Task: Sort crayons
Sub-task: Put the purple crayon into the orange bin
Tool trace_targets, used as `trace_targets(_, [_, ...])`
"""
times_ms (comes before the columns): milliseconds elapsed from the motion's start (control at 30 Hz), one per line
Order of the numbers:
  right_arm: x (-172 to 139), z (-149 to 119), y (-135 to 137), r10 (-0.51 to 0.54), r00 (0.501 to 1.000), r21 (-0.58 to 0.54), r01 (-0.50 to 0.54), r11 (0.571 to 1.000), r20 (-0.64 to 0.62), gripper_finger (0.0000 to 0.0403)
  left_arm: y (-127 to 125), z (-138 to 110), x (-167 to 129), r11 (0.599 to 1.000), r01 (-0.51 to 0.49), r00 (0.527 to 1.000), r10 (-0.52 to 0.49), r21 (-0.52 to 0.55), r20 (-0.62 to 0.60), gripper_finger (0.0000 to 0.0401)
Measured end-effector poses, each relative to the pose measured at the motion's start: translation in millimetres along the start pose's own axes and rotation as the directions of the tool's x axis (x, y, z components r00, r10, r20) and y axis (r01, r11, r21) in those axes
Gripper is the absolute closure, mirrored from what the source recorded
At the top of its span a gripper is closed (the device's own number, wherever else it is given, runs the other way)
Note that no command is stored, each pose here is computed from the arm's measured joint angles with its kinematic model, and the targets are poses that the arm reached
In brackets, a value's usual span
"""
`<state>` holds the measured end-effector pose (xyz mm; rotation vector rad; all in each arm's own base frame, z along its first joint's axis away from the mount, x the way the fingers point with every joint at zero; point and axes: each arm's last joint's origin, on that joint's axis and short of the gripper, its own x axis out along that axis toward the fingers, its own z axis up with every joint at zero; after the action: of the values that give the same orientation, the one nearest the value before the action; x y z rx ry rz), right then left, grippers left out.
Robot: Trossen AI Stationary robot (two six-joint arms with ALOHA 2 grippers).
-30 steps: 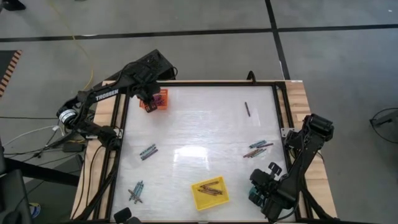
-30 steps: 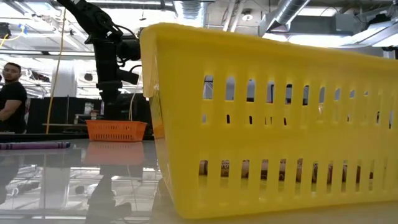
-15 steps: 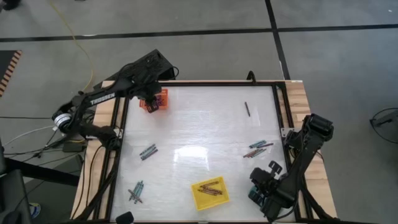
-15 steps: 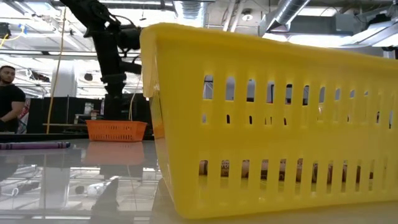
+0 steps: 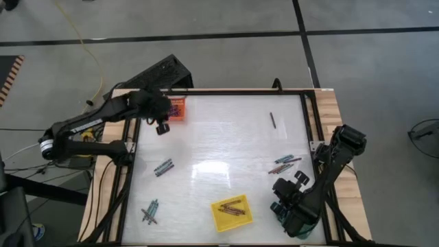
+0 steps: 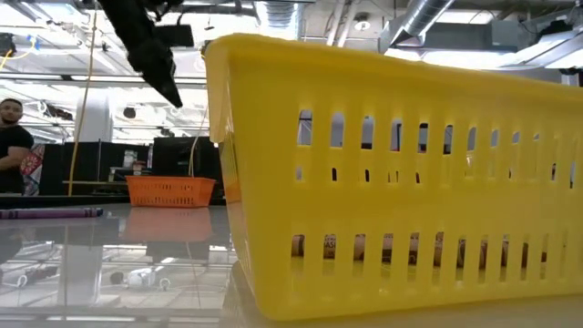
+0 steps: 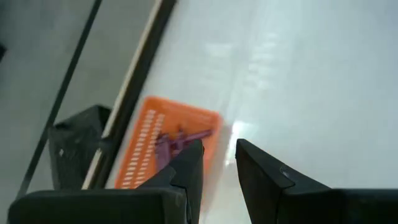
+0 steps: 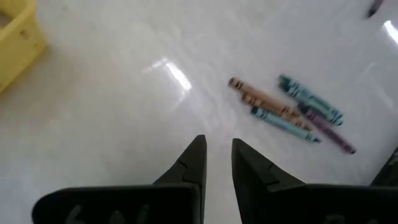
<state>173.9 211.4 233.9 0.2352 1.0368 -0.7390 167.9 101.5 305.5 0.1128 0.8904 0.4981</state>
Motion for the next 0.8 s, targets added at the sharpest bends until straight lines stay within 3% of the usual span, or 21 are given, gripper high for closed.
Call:
trace_targets(133, [4.5, 8.5, -0.7, -0.023, 0.999, -0.02, 0.023, 1.0, 0.024, 0.0334, -23.9, 2.7, -11.0, 0.987, 0.151, 0.985, -0.155, 0.058, 0.07, 0.0316])
trace_targets(233, [8.7, 16.2, -0.7, -0.037, 0.998, -0.034, 0.039, 0.999, 0.041, 0.0334, -47.2, 1.6, -13.3, 0.947, 0.291, 0.947, -0.305, 0.136, 0.097, 0.0316])
trace_targets(333, [12.4, 25.8, -2.6, -0.05, 0.998, -0.038, 0.051, 0.998, 0.04, 0.0334, -70.4, -3.3, -11.1, 0.911, 0.366, 0.917, -0.388, 0.191, 0.097, 0.0316])
trace_targets(600, [18.0, 65.7, -20.7, -0.073, 0.995, -0.024, 0.075, 0.997, 0.067, 0.0324, -125.4, -21.2, -1.0, 0.824, 0.483, 0.823, -0.543, 0.295, 0.17, 0.0316])
trace_targets(800, [25.1, 103.6, -46.8, -0.116, 0.991, 0.019, 0.115, 0.993, 0.063, 0.0296, -152.0, -32.5, 6.7, 0.785, 0.523, 0.739, -0.611, 0.332, 0.284, 0.0316])
